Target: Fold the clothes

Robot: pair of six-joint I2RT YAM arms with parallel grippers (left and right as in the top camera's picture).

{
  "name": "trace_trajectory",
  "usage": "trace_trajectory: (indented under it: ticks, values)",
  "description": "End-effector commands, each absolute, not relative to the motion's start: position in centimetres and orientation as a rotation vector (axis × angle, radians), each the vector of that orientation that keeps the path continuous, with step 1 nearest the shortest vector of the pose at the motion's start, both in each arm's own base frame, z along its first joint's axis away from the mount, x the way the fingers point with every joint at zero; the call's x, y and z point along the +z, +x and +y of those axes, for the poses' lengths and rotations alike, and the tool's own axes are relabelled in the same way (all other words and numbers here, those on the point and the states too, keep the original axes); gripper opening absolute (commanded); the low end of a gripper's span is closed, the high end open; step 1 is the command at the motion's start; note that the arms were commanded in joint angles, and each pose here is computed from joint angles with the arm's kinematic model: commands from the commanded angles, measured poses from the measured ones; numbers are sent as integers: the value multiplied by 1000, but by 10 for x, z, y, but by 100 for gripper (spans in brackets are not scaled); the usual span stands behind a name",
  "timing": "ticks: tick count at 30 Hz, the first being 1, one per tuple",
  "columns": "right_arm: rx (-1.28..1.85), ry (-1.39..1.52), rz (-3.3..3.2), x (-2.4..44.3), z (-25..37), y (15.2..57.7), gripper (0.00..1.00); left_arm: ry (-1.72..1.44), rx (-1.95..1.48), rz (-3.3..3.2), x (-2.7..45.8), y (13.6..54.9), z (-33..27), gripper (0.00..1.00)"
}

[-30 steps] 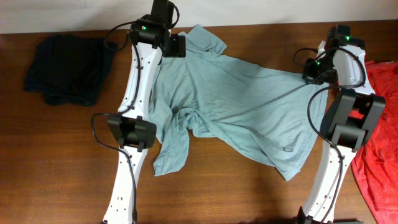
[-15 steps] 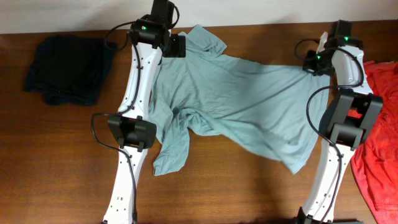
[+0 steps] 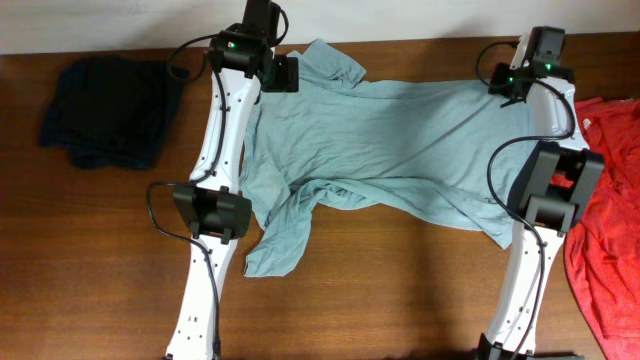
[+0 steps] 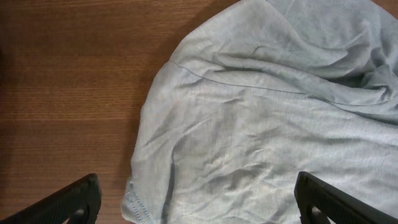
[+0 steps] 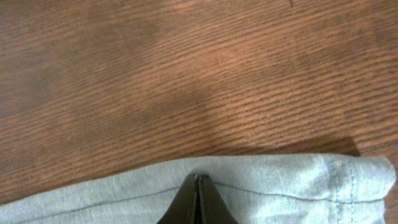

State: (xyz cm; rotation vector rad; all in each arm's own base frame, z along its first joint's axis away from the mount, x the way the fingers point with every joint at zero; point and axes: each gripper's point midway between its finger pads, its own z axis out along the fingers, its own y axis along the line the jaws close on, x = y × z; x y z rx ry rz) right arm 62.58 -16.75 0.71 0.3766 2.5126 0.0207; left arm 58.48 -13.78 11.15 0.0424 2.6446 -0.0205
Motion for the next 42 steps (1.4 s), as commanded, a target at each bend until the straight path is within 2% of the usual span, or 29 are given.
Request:
trace_trajectory:
  ticks: [1, 5, 9, 12, 22, 31, 36, 39, 42]
  values:
    - [-9, 358, 2541, 2, -170, 629, 4, 29, -39, 2624, 123, 585, -138, 99]
    - [-27, 337, 2454, 95, -172, 633, 7, 29, -39, 2624, 123, 585, -138, 99]
    - [-38, 329, 2398, 177, -165, 608, 12, 33, -40, 2624, 123, 585, -140, 99]
    - [-14, 381, 2406, 218, -159, 579, 4, 31, -40, 2624, 123, 585, -139, 99]
    - [13, 504, 2426, 322, -139, 469, 4, 32, -40, 2624, 123, 585, -139, 99]
    - [116, 380, 2237, 423, -94, 409, 4, 32, -40, 2624, 123, 585, -139, 99]
    - [136, 365, 2242, 445, -73, 359, 4, 32, -40, 2624, 123, 585, -140, 99]
    - [141, 373, 2316, 433, -64, 326, 4, 32, -40, 2624, 123, 585, -139, 99]
    - [41, 448, 2427, 402, -69, 286, 4, 32, -40, 2624, 123, 585, -140, 99]
